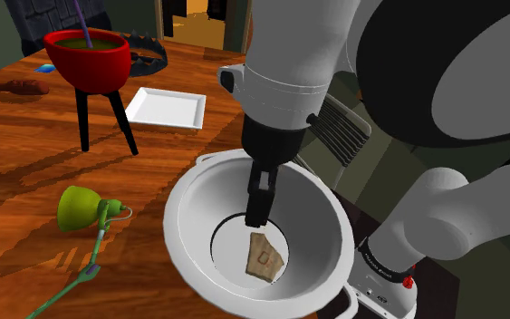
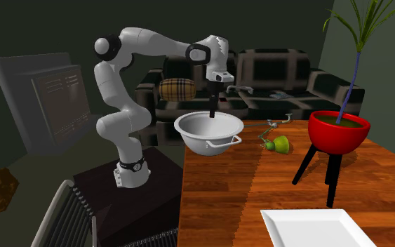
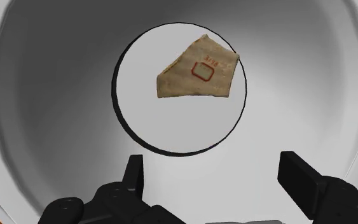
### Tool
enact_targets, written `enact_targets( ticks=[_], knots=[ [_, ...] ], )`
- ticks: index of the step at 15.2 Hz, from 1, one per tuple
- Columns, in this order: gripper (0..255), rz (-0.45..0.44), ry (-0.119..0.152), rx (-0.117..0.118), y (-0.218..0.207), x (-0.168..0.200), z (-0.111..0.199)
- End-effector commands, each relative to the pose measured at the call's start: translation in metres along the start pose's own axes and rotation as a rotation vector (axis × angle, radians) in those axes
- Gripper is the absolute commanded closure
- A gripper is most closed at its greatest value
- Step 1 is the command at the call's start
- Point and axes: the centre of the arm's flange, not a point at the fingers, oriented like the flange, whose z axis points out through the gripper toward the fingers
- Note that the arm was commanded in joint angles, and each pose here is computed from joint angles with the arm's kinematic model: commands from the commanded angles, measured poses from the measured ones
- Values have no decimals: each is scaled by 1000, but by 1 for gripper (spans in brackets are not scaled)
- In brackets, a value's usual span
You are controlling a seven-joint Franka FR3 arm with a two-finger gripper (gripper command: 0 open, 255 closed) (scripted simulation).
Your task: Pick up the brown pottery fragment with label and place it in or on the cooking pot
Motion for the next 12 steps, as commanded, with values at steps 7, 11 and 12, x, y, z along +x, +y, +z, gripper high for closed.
enact_targets(
  ticks=[7, 11, 12],
  knots=[
    [0, 0, 0, 0, 0, 0, -50],
    [0, 0, 0, 0, 0, 0, -50],
    [0, 0, 0, 0, 0, 0, -50]
  ],
)
